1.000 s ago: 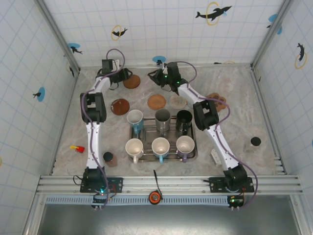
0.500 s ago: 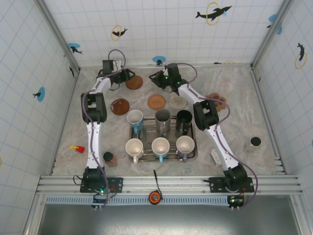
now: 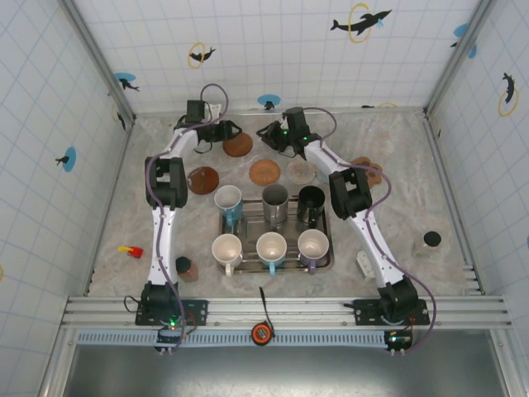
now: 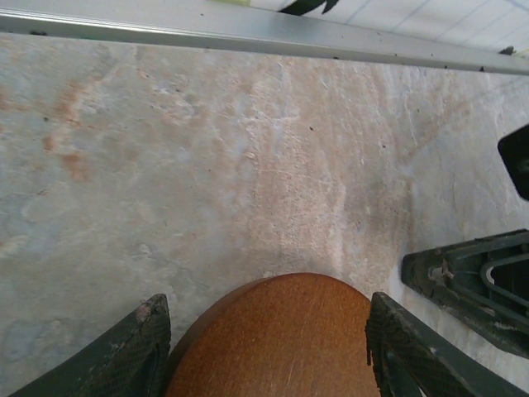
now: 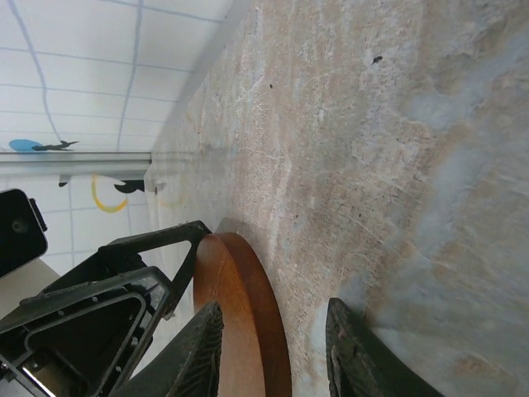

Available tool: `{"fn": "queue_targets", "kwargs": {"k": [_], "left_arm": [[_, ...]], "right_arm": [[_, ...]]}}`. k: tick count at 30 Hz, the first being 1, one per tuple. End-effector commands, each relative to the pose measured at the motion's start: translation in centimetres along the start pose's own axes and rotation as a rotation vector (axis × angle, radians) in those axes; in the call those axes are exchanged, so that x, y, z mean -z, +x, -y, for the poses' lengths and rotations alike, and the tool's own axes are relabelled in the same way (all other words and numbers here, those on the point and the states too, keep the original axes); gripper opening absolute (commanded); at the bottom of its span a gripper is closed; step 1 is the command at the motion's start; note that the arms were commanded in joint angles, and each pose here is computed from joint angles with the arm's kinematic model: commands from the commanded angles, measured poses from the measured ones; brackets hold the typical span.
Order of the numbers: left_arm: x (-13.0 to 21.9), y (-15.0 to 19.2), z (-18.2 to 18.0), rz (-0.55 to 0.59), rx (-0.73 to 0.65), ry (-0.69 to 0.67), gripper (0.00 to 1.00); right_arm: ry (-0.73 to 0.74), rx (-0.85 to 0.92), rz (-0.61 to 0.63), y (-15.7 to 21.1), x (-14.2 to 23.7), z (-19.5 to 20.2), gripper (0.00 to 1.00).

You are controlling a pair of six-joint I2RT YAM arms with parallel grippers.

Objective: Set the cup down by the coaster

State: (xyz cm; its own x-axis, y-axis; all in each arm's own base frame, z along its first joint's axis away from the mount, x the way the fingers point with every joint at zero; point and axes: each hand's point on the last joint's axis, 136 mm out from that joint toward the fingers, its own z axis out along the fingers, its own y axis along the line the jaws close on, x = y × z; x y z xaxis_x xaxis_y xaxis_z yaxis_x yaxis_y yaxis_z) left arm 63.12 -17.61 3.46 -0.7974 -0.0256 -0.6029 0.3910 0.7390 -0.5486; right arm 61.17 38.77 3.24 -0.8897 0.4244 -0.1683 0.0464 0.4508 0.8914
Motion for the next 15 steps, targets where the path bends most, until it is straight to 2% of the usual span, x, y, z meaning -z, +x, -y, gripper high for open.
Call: {"fn": "queue_targets", "kwargs": {"k": [1,15], "left_arm": [[-0.1,3.6,-0.4,-0.129,0.037,-0.022,0.64],[1.0,5.7,0.8,-0.209,0.012,-0.040,0.63]], "right_arm": [[-0.009,0.025,-0.026,0.7,0.3,-2.0,0.37],[-0.018,0.040,-0.079,3.4,-0.9,-2.6,0.37]]}}
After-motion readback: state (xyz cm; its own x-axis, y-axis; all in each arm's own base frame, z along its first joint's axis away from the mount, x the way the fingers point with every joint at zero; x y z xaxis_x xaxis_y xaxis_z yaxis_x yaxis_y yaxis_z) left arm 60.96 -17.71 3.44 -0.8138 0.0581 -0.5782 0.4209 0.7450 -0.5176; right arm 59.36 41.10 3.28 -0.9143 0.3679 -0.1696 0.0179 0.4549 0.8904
